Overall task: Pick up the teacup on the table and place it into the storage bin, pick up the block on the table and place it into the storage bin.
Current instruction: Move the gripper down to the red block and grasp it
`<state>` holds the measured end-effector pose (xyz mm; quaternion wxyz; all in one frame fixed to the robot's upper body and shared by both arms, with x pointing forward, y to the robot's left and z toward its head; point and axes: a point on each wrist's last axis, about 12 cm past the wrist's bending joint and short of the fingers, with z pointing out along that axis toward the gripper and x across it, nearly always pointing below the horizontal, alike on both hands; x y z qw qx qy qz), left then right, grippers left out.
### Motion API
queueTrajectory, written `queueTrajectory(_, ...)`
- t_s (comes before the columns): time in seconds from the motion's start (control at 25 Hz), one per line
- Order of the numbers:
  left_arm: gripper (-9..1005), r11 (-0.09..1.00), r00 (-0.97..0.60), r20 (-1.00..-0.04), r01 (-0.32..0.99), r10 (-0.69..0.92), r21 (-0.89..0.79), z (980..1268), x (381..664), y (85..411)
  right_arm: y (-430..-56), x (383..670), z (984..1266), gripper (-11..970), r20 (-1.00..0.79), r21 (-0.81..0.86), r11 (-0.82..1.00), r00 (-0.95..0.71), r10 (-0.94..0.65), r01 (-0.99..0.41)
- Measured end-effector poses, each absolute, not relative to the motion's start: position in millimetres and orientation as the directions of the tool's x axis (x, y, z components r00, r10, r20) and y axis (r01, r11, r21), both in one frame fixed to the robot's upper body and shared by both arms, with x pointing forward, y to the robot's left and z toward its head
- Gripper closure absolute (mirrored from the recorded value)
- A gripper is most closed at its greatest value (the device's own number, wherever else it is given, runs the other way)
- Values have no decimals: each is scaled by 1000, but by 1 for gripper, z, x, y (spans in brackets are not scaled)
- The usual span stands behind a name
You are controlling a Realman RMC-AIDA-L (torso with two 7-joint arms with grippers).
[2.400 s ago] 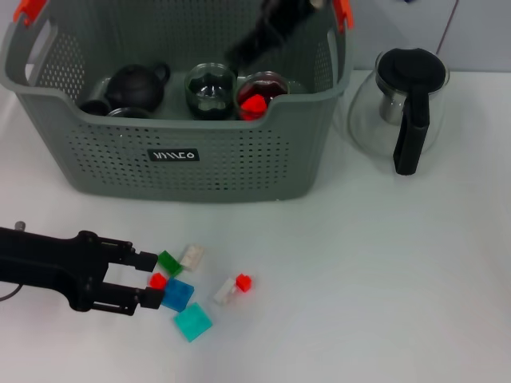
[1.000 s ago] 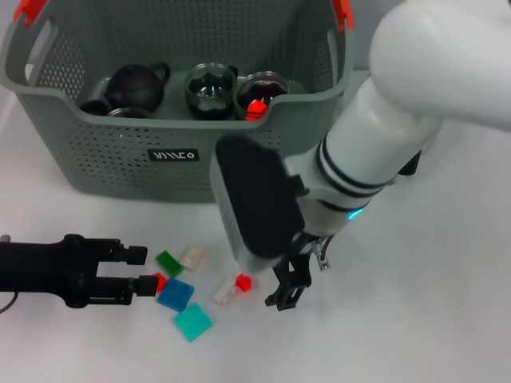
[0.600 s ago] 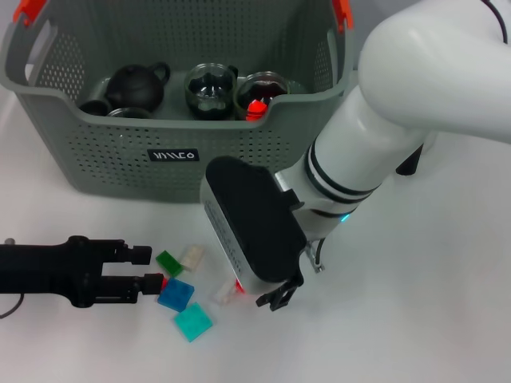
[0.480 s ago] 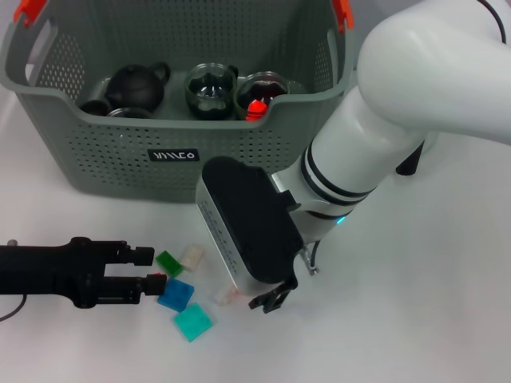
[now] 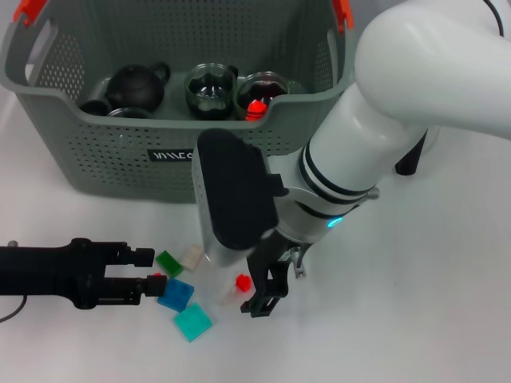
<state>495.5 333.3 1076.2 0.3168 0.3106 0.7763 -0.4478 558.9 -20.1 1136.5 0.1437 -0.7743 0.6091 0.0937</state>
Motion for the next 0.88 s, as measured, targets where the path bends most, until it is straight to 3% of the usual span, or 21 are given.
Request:
queueTrajectory(0.24,314,406,-599,-773,772,208,-489,1077,496,334,-21,558,1135,105,-309,-61,-126,138,-941,-990)
queueTrajectory(0.88,320,446,-610,-781,741,136,-501,1071,497,329,-30,566,1126,104,-231,-141,-434,456,-859,-890)
